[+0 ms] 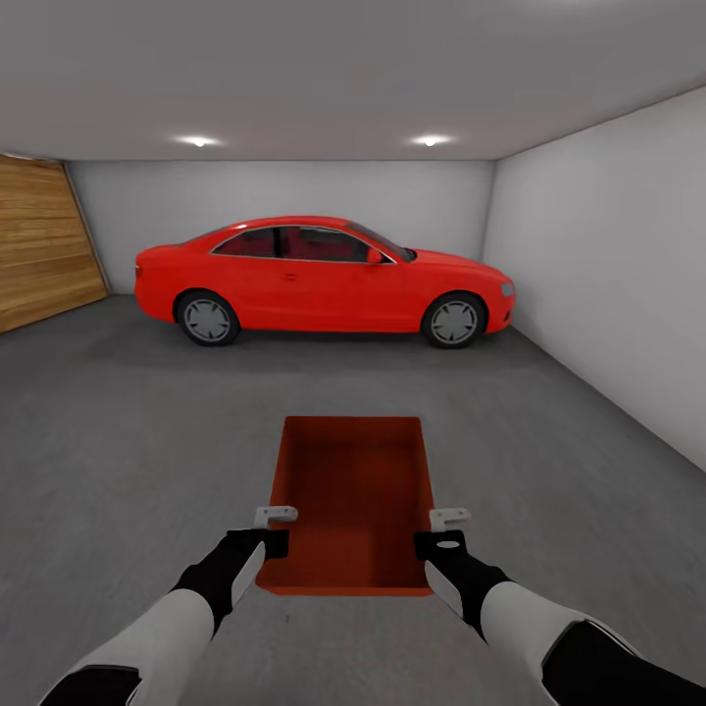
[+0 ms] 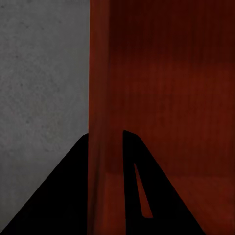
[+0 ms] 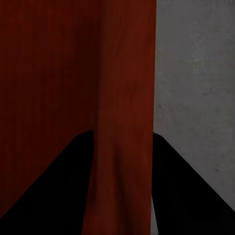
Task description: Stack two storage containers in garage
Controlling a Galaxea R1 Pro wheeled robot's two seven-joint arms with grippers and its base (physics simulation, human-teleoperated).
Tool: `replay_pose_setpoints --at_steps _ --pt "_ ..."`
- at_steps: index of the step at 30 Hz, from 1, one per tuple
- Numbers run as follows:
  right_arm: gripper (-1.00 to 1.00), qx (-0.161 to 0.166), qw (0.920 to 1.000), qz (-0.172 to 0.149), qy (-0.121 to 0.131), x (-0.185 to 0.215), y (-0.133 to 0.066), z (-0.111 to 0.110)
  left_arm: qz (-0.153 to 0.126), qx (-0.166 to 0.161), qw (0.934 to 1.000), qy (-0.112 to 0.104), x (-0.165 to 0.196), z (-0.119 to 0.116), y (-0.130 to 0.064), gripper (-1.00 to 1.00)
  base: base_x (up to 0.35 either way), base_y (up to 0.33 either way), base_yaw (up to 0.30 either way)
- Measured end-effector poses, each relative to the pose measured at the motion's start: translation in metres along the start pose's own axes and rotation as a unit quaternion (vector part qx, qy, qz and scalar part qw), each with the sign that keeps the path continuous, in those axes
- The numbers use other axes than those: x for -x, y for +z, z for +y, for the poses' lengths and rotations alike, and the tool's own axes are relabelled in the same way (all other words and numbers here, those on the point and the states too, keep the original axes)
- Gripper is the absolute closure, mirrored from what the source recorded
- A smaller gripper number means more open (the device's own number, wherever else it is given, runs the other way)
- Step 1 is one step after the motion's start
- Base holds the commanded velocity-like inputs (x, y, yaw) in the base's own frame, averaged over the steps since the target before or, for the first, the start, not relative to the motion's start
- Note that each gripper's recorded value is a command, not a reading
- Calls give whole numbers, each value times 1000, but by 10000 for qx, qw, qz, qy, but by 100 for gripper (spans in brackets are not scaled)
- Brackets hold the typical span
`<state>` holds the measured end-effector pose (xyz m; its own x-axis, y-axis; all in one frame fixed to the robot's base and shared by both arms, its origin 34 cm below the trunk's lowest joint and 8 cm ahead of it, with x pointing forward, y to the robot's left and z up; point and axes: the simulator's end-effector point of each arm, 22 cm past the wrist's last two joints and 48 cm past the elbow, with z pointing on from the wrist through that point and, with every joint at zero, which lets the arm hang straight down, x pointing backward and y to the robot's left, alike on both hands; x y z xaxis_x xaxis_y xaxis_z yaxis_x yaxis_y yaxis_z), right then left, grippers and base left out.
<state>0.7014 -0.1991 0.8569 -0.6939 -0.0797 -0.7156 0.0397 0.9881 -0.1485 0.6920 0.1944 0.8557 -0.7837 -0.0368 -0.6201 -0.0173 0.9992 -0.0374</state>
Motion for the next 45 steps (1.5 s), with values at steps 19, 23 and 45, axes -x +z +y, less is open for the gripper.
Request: replay_pose_setpoints --at_steps 19,23,45 --pt "100 1 10000 11 -8 -1 0 0 12 1 10000 2 -1 0 0 100 320 0 0" --pt "100 2 10000 12 -9 -1 0 0 12 0 10000 5 -1 0 0 100 320 0 0" --pt "100 2 10000 12 -8 -1 0 0 11 -1 10000 5 -1 0 0 100 320 0 -214"
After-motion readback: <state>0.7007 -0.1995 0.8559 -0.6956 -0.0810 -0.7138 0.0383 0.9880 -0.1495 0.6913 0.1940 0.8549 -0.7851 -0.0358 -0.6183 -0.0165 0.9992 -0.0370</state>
